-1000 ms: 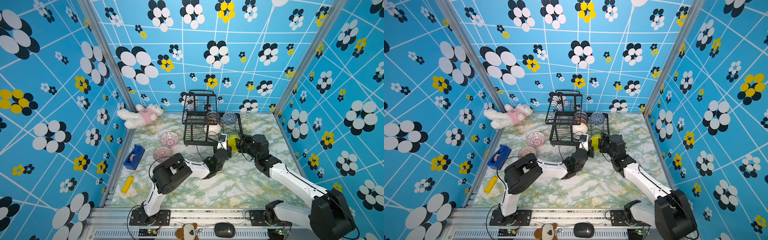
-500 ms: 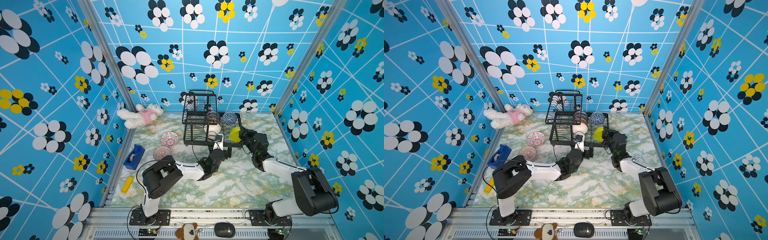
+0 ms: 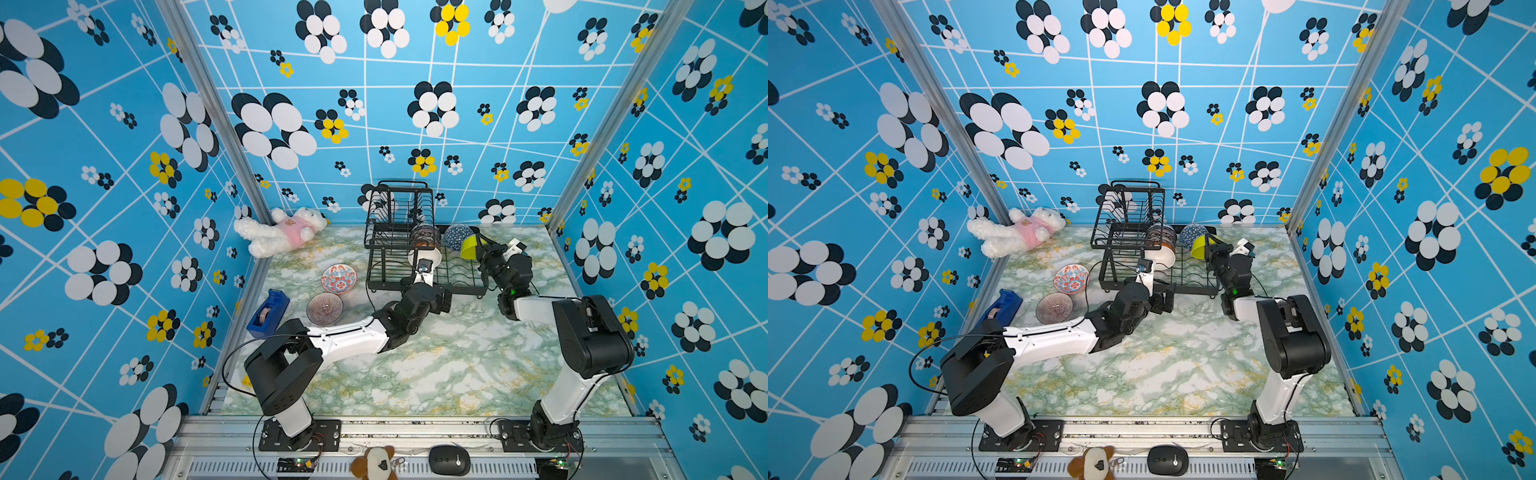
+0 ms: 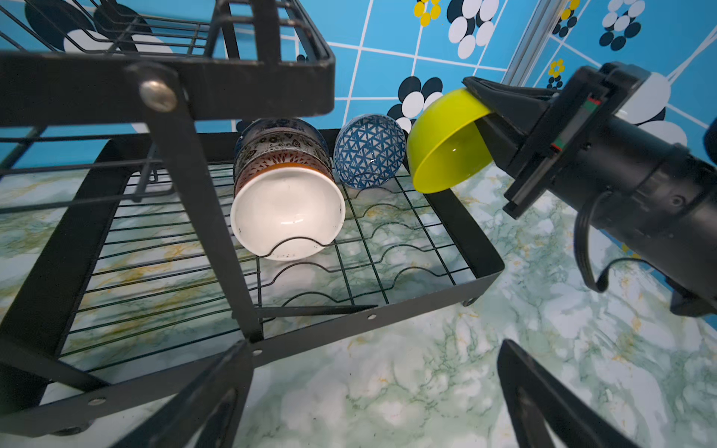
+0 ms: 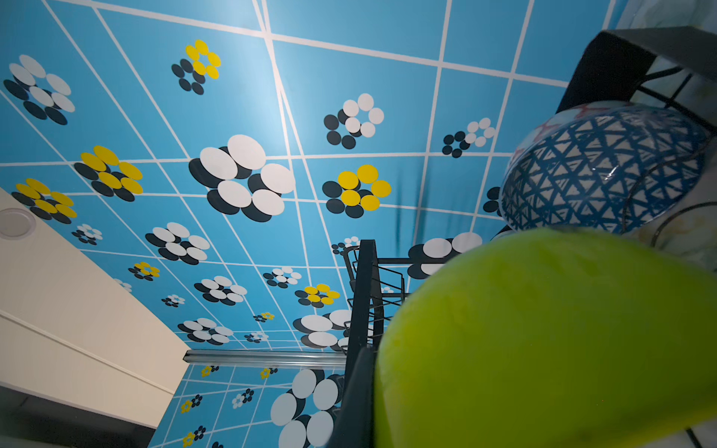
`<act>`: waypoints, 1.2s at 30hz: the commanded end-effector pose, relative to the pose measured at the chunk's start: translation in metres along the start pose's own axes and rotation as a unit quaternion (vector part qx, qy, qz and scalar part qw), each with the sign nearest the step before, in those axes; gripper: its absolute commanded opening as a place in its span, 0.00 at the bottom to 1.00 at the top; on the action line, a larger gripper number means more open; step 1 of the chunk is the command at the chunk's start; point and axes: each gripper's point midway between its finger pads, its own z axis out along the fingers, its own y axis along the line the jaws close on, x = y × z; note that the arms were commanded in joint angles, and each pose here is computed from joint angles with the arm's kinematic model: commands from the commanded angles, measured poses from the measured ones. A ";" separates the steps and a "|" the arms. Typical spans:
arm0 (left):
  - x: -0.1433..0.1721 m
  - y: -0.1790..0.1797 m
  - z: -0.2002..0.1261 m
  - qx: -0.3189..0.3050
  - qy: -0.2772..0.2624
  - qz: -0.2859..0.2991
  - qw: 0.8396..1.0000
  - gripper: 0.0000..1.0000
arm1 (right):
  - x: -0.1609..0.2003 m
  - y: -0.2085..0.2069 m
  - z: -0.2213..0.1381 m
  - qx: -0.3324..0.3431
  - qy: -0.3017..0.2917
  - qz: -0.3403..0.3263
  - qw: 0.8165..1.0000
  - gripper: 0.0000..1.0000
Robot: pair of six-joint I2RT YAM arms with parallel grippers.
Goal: Load bowls into a dish rack
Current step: Pick up the bowl from the top-right of the table, then place the bowl in the dish rack.
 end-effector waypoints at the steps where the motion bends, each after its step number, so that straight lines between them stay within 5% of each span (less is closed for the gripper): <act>1: -0.011 0.001 -0.007 0.009 0.004 0.007 1.000 0.99 | 0.004 0.033 0.015 -0.077 0.016 -0.064 0.995 0.00; 36: -0.002 0.047 -0.005 0.002 0.003 -0.018 1.000 0.99 | 0.018 -0.054 0.089 -0.009 0.025 -0.072 0.997 0.00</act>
